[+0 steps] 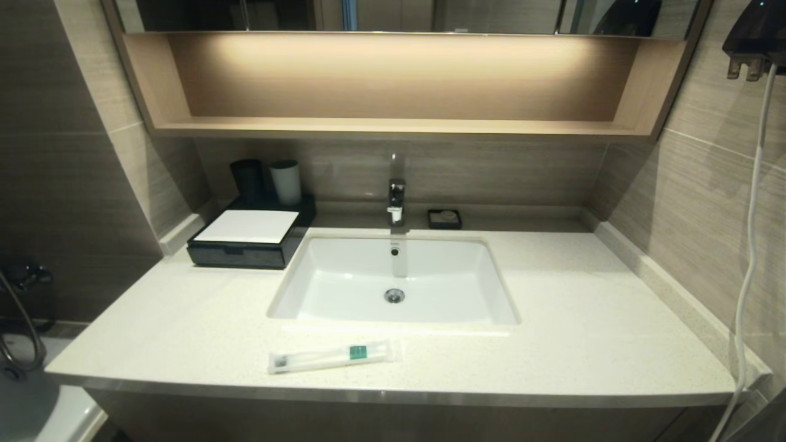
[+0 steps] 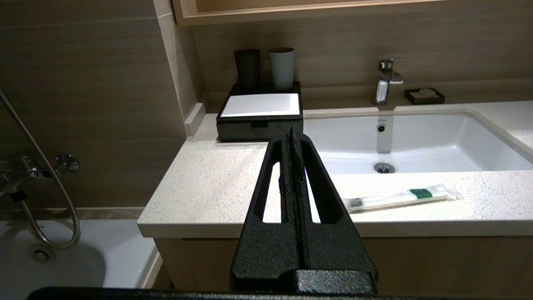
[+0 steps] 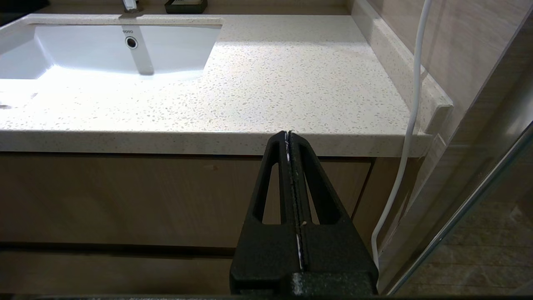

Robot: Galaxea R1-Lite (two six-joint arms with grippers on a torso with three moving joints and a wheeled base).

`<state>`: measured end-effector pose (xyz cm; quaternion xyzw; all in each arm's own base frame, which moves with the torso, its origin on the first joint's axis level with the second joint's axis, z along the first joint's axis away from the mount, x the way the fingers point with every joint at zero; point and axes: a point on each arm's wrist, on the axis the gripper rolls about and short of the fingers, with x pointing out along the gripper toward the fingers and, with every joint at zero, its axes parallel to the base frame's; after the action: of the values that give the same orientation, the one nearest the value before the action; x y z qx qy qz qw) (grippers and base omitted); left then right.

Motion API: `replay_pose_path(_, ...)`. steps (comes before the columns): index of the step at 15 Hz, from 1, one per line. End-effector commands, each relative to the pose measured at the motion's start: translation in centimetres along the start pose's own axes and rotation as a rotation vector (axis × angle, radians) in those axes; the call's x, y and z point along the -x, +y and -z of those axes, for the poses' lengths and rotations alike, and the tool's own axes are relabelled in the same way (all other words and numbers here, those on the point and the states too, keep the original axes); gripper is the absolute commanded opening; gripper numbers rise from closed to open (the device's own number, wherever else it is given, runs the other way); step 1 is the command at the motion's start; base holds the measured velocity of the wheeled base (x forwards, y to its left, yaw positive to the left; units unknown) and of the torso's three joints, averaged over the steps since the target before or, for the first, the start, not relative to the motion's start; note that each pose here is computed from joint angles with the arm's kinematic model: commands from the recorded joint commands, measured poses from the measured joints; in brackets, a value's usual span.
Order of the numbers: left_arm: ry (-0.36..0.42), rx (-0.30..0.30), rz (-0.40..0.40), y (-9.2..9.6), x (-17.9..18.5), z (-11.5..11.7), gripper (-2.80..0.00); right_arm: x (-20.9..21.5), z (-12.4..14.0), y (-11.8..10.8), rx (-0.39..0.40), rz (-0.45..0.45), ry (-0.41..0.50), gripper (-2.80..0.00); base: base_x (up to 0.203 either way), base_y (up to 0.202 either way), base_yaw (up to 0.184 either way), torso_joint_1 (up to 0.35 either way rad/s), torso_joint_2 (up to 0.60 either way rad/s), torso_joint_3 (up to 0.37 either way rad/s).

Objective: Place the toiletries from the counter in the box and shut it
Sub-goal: Open the drawer

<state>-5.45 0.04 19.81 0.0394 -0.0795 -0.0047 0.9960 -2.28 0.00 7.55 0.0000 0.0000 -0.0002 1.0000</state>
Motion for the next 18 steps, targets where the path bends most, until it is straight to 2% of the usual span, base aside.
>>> replay_pose_path(1,0.067,0.000,0.006,0.2,-2.1,-1.8,-2.80,0.0,0.0,0.0,0.000,0.000,0.000,-2.80,0.000,0.000,0.000,0.000,0.00,0.000)
replay_pose_path(4,0.140,-0.002,0.018,0.2,-4.2,-2.5,-2.80,0.0,0.0,0.0,0.000,0.000,0.000,-2.80,0.000,0.000,0.000,0.000,0.00,0.000)
replay_pose_path(7,0.221,-0.010,0.037,0.4,-7.7,-4.2,-2.80,0.0,0.0,0.0,0.000,0.000,0.000,-2.80,0.000,0.000,0.000,0.000,0.00,0.000)
replay_pose_path(8,0.251,-0.030,0.045,0.4,-9.0,-4.6,-2.80,0.0,0.0,0.0,0.000,0.000,0.000,-2.80,0.000,0.000,0.000,0.000,0.00,0.000)
replay_pose_path(12,0.399,-0.200,0.096,0.3,-14.5,-4.2,-2.80,0.0,0.0,0.0,0.000,0.000,0.000,-2.80,0.000,0.000,0.000,0.000,0.00,0.000)
replay_pose_path(14,0.448,-0.232,0.114,0.3,-17.0,-4.2,-2.80,0.0,0.0,0.0,0.000,0.000,0.000,-2.80,0.000,0.000,0.000,0.000,0.00,0.000)
replay_pose_path(18,0.511,-0.248,0.133,0.2,-22.1,-4.5,-2.80,0.0,0.0,0.0,0.000,0.000,0.000,-2.80,0.000,0.000,0.000,0.000,0.00,0.000)
